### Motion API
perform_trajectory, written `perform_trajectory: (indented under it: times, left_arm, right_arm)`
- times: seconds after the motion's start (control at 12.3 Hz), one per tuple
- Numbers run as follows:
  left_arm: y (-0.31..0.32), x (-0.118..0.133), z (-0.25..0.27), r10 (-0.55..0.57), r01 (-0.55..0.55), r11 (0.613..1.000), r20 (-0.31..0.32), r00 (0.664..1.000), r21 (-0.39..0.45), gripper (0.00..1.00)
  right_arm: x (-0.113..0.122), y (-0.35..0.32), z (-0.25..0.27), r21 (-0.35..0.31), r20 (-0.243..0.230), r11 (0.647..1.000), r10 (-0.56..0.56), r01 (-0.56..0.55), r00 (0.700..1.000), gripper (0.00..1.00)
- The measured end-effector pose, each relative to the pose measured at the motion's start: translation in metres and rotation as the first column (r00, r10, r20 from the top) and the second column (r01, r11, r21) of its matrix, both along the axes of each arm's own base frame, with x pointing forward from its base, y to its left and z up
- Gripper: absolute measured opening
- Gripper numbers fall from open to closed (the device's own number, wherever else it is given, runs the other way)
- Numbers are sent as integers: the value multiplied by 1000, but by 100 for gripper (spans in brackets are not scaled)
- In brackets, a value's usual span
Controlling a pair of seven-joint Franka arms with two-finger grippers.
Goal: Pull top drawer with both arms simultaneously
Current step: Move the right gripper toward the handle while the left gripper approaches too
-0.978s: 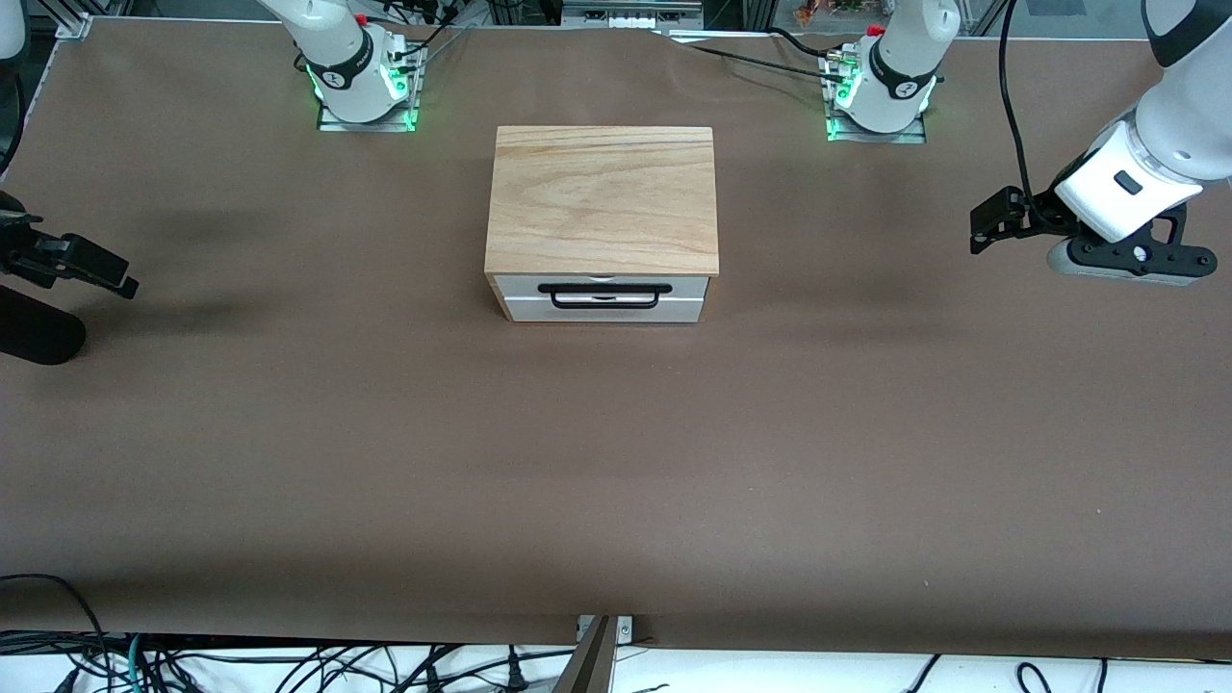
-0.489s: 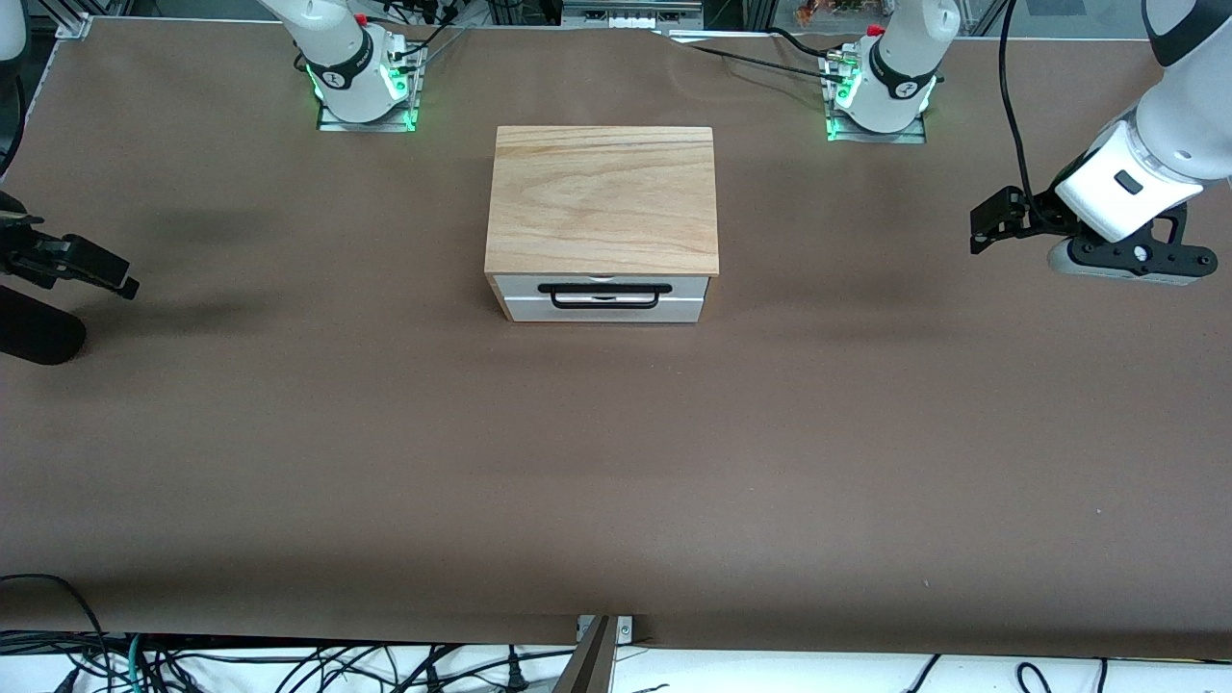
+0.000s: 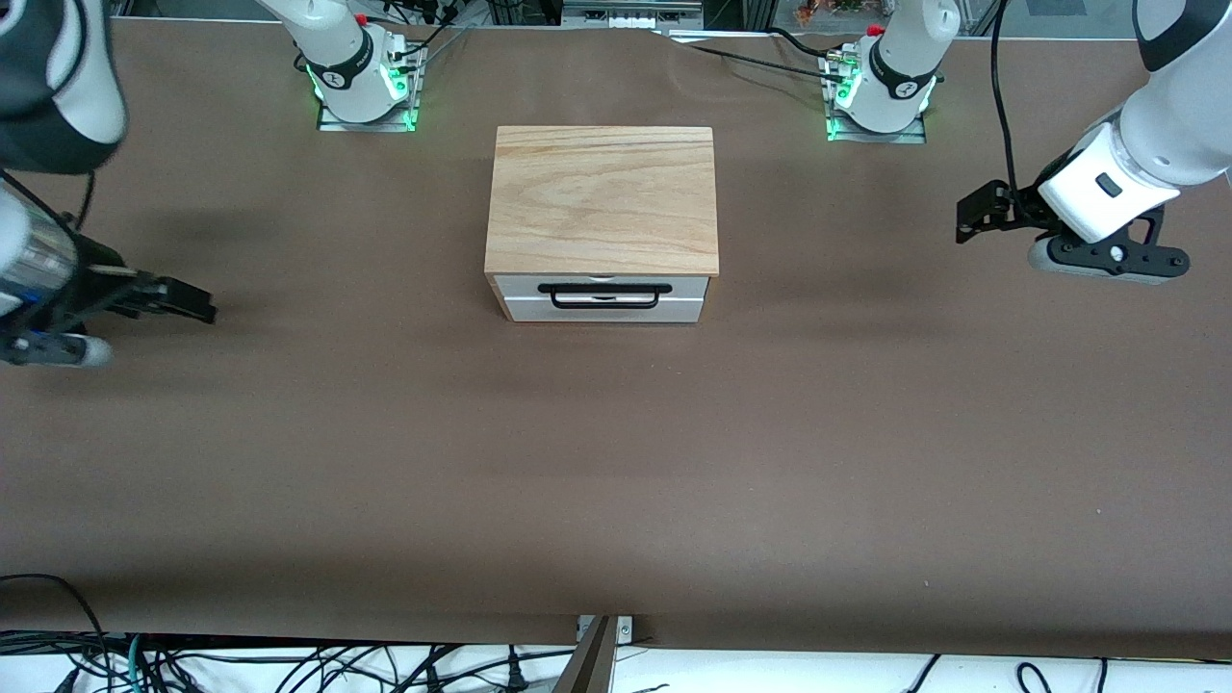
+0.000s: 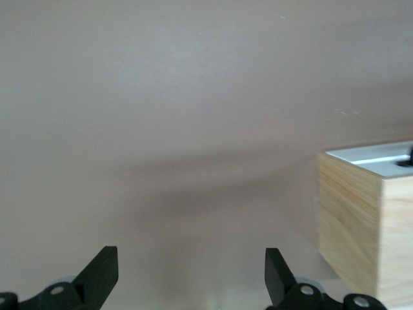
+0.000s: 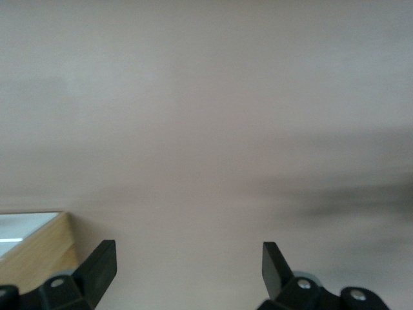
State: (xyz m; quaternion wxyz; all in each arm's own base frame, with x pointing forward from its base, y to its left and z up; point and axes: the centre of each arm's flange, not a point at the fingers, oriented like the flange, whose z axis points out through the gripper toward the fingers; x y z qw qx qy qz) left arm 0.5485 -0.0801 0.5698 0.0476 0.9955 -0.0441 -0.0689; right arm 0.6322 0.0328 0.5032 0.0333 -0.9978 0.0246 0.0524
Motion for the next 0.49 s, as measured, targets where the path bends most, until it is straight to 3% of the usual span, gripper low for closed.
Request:
perform_trajectory:
  times: [0.24, 0.49]
  left_arm:
    - [-24, 6, -21, -9, 2, 994, -59, 998, -110, 100]
    - [-57, 38, -75, -12, -42, 951, -173, 985, -307, 100]
  right_arm:
    - [12, 37, -43, 259, -88, 963, -47, 68, 995, 100]
    - [27, 40, -95, 474, -184, 864, -94, 172, 978, 100]
